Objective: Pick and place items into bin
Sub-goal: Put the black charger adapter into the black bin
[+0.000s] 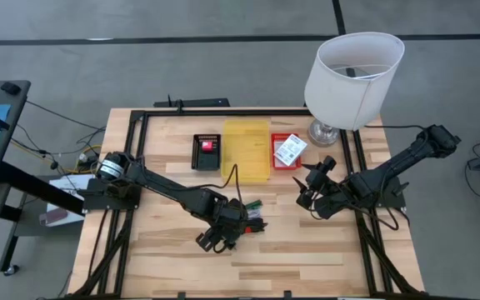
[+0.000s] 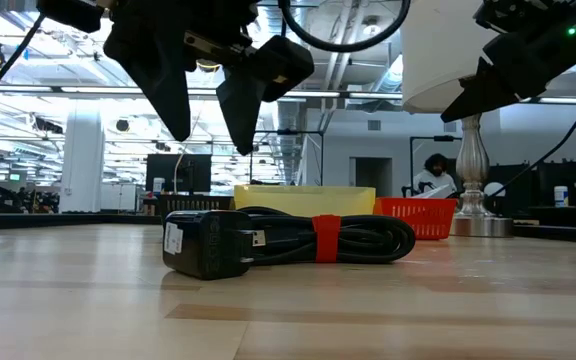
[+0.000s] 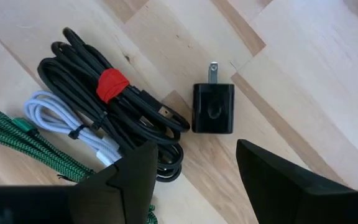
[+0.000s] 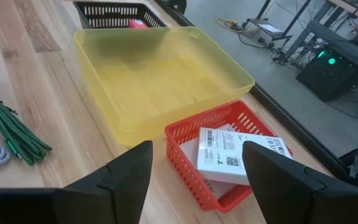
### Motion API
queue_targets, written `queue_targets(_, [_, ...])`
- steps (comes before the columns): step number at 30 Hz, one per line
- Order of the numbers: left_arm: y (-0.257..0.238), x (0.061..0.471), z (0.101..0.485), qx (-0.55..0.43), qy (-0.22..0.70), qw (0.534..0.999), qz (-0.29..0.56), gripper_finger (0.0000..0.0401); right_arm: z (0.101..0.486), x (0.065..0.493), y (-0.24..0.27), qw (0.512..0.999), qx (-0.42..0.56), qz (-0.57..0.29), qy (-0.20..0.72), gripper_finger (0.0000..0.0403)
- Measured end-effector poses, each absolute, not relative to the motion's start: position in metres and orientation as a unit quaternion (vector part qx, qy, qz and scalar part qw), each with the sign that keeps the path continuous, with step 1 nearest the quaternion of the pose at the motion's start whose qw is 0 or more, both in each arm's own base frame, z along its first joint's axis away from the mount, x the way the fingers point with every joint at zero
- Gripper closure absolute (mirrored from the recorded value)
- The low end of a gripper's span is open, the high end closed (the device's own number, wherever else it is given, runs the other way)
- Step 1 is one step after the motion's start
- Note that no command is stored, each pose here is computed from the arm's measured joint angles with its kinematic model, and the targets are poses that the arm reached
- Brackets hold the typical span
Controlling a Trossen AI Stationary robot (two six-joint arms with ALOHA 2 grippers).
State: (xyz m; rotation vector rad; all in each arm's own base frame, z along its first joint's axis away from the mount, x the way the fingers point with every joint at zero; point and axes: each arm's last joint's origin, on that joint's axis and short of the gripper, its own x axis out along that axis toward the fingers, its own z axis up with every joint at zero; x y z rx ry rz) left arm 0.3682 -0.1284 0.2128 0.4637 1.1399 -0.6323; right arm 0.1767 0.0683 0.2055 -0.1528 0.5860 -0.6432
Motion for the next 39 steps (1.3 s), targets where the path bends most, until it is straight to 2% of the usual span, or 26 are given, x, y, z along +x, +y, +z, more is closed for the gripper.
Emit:
queue_targets(5, [-0.131,0.368,0.213,0.187,0.534,0.778,-0.274,0.0190,0.205,0.177,0.068,0.904,-0.074,-0.311,0.284,0.0158])
queue_targets(13, [-0.135,0.375,0.216,0.191,0.492,0.798,-0.292,0.0190,0.205,0.177,0.068,0.904,-0.073,-0.310,0.285,0.0158])
queue_targets(20, [-0.141,0.373,0.216,0.194,0.492,0.800,-0.284,0.0189,0.205,0.177,0.069,0.905,-0.073,-0.298,0.294,0.0158])
queue_targets(30, [-0.146,0.371,0.216,0.193,0.498,0.803,-0.266,0.0132,0.204,0.177,0.069,0.906,-0.072,-0.289,0.301,0.0158])
queue_targets(39, [-0.148,0.375,0.204,0.194,0.504,0.796,-0.273,0.0126,0.204,0.177,0.069,0.906,-0.071,-0.288,0.302,0.0158])
